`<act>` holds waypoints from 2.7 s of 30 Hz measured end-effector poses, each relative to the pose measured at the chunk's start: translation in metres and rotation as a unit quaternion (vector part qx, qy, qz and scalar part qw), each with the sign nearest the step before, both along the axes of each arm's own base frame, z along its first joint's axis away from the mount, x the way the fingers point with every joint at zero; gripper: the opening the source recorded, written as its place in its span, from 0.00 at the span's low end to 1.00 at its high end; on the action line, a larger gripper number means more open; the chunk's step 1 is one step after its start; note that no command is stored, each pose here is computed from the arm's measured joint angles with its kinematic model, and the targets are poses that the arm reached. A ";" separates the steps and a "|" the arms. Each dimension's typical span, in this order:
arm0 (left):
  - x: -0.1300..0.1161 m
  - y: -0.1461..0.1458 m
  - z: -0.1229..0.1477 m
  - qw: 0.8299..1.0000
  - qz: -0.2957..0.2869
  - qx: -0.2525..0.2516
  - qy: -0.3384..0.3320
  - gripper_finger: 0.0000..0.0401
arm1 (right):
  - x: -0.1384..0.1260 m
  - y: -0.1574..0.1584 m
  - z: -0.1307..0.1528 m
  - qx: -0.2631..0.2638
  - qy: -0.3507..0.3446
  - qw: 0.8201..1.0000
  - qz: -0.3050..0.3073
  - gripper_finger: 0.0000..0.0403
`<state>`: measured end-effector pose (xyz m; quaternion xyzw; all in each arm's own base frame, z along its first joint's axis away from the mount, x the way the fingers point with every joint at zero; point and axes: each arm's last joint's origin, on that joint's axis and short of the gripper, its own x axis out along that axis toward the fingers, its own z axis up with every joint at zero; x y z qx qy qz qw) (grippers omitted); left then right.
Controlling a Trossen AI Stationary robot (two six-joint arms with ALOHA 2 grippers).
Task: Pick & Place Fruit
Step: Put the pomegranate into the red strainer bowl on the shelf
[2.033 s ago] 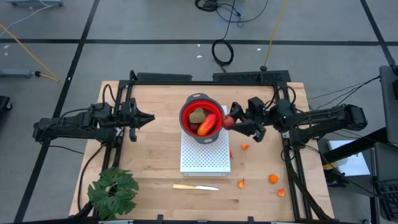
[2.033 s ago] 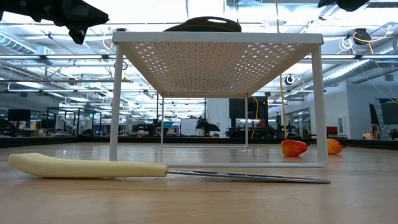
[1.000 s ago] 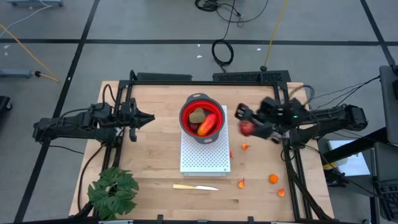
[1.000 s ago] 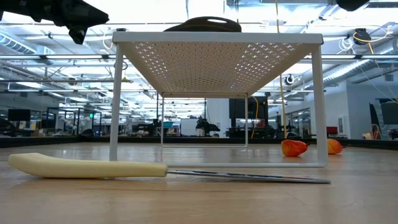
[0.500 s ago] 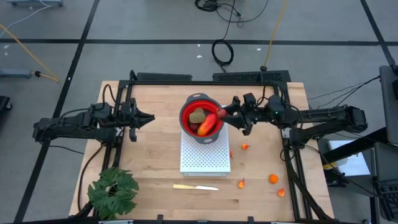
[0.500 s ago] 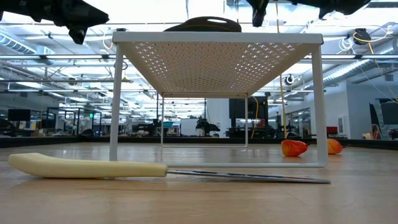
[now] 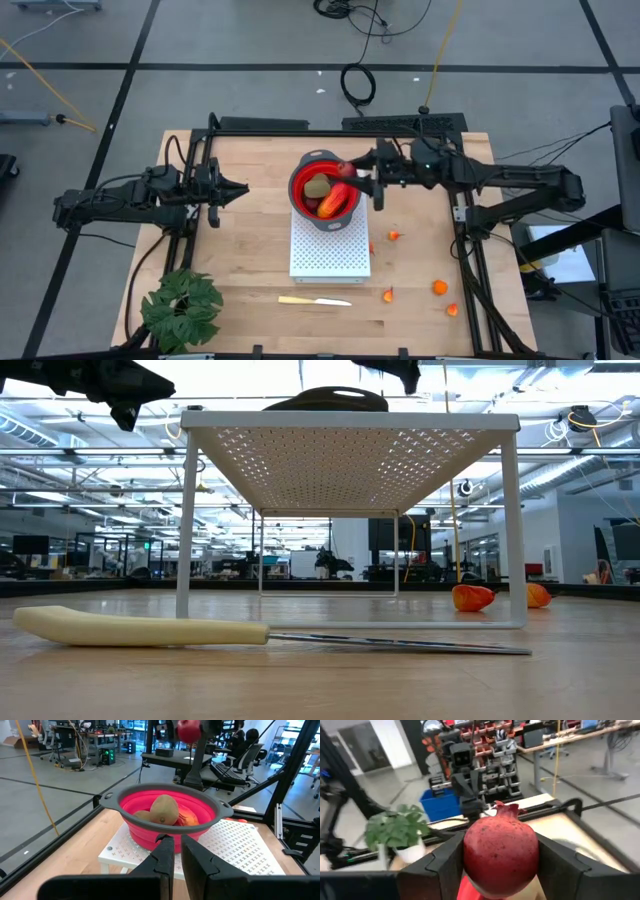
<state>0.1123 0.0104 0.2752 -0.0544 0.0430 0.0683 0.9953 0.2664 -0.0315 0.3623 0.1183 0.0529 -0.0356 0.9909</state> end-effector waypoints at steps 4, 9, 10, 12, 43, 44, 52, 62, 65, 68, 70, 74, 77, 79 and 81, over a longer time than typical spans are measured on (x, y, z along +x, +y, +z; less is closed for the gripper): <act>0.000 0.000 0.000 1.000 0.000 0.003 0.001 0.08 | 0.013 -0.003 0.002 -0.033 0.023 0.999 -0.015 0.51; 0.000 0.000 0.000 1.000 -0.001 0.014 0.002 0.08 | 0.029 -0.005 -0.010 -0.057 0.049 0.997 -0.021 0.51; 0.000 0.000 0.000 1.000 -0.001 0.014 0.002 0.08 | 0.031 -0.006 -0.013 -0.062 0.059 0.996 -0.026 0.51; 0.000 0.000 0.000 1.000 -0.001 0.014 0.002 0.08 | 0.036 -0.007 -0.019 -0.073 0.074 0.994 -0.035 0.51; 0.000 0.000 0.000 1.000 -0.001 0.017 0.003 0.08 | 0.046 -0.009 -0.057 -0.102 0.206 0.971 -0.060 0.51; 0.000 0.000 0.000 1.000 -0.001 0.017 0.003 0.08 | 0.047 -0.009 -0.060 -0.101 0.213 0.970 -0.059 0.51; 0.000 0.000 0.000 1.000 -0.001 0.017 0.003 0.08 | 0.056 -0.006 -0.069 -0.111 0.221 0.968 -0.048 0.51; 0.000 0.000 0.000 1.000 -0.001 0.017 0.003 0.08 | 0.056 -0.006 -0.068 -0.134 0.217 0.966 -0.040 0.51; 0.000 0.000 0.000 1.000 -0.001 0.017 0.002 0.08 | 0.056 -0.006 -0.067 -0.136 0.214 0.966 -0.040 0.51; 0.000 0.000 0.000 1.000 -0.001 0.017 0.003 0.08 | 0.057 -0.006 -0.066 -0.148 0.211 0.966 -0.037 0.51; 0.000 0.000 0.000 1.000 -0.001 0.017 0.003 0.08 | 0.057 -0.006 -0.066 -0.153 0.210 0.965 -0.035 0.51; 0.000 0.000 0.000 1.000 -0.001 0.017 0.003 0.08 | 0.057 -0.006 -0.066 -0.157 0.210 0.964 -0.033 0.51; 0.000 0.000 0.000 1.000 -0.001 0.017 0.003 0.08 | 0.057 -0.005 -0.066 -0.157 0.210 0.964 -0.033 0.54; 0.000 0.000 0.000 1.000 -0.001 0.017 0.002 0.08 | 0.057 -0.006 -0.066 -0.156 0.210 0.965 -0.033 0.57; 0.000 0.000 0.000 1.000 -0.001 0.017 0.003 0.08 | 0.057 -0.006 -0.066 -0.150 0.209 0.966 -0.036 0.61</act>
